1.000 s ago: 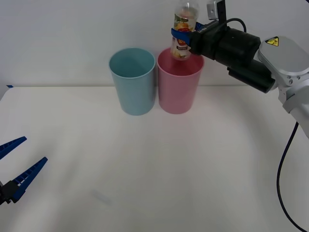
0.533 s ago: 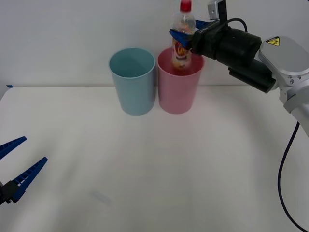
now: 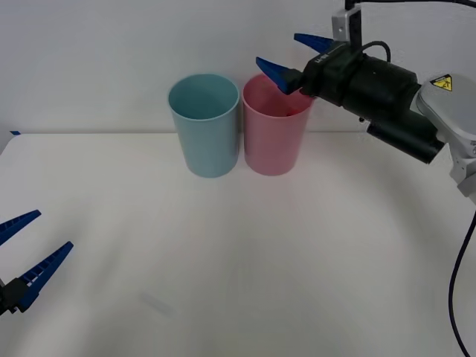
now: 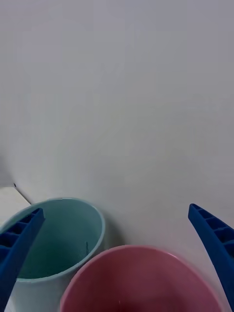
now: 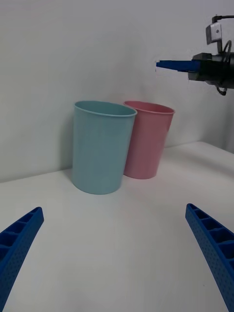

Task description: Grasp the object on the table and drop it into the matching bin: aluminum can to the light blue bin, PET bottle to the pink bin.

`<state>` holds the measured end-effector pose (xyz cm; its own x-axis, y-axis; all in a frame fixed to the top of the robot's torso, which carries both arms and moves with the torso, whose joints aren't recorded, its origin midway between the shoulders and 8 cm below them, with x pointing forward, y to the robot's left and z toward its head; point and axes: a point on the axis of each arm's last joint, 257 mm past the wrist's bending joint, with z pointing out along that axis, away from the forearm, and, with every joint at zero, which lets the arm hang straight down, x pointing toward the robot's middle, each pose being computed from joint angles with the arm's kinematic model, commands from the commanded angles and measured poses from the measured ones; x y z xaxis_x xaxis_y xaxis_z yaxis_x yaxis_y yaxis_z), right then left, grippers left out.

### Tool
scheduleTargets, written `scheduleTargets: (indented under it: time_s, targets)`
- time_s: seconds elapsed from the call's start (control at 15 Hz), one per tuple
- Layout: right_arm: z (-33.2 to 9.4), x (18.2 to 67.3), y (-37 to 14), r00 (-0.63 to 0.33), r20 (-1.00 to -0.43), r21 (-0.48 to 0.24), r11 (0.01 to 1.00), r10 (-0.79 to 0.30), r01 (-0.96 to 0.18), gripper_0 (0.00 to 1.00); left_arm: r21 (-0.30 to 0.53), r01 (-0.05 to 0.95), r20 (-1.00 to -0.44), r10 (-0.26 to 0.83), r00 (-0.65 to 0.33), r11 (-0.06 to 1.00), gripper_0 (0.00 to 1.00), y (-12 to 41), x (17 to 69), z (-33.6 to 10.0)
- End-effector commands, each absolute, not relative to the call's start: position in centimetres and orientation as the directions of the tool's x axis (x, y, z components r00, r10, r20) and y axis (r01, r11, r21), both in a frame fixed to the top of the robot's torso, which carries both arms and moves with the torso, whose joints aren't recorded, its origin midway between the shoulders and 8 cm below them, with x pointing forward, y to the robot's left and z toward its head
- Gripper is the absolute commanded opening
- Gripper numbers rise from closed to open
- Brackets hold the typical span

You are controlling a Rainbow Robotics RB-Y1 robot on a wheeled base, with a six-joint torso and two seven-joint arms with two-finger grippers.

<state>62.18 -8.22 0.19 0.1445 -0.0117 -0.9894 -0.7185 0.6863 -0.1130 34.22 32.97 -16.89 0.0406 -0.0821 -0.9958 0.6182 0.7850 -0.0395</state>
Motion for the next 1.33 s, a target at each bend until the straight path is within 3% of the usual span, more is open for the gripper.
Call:
scheduleTargets:
  time_s: [0.07,0.53,0.73,1.13,1.33]
  targets:
    - [-0.7,58.8,-9.0,0.149,-0.989,-0.113,0.656,-0.001,-0.746,1.00,-0.039,0.618,-0.996,-0.082,0.041,0.785,1.00,33.0,34.2,-16.9]
    - [-4.1,49.7,-12.0,0.136,-0.991,-0.118,0.535,-0.005,-0.837,1.00,-0.039,0.618,-0.996,-0.082,0.041,0.785,1.00,33.0,34.2,-16.9]
    - [-6.2,46.2,-13.5,0.157,-0.987,-0.158,0.502,-0.044,-0.850,1.00,-0.039,0.618,-0.996,-0.082,0.041,0.785,1.00,33.0,34.2,-16.9]
    - [-11.4,41.2,-17.6,0.190,-0.973,-0.229,0.504,-0.129,-0.833,1.00,-0.039,0.618,-0.996,-0.082,0.041,0.785,1.00,33.0,34.2,-16.9]
    - [-13.1,39.0,-19.6,0.155,-0.979,-0.202,0.544,-0.131,-0.815,1.00,-0.039,0.618,-0.996,-0.082,0.041,0.785,1.00,33.0,34.2,-16.9]
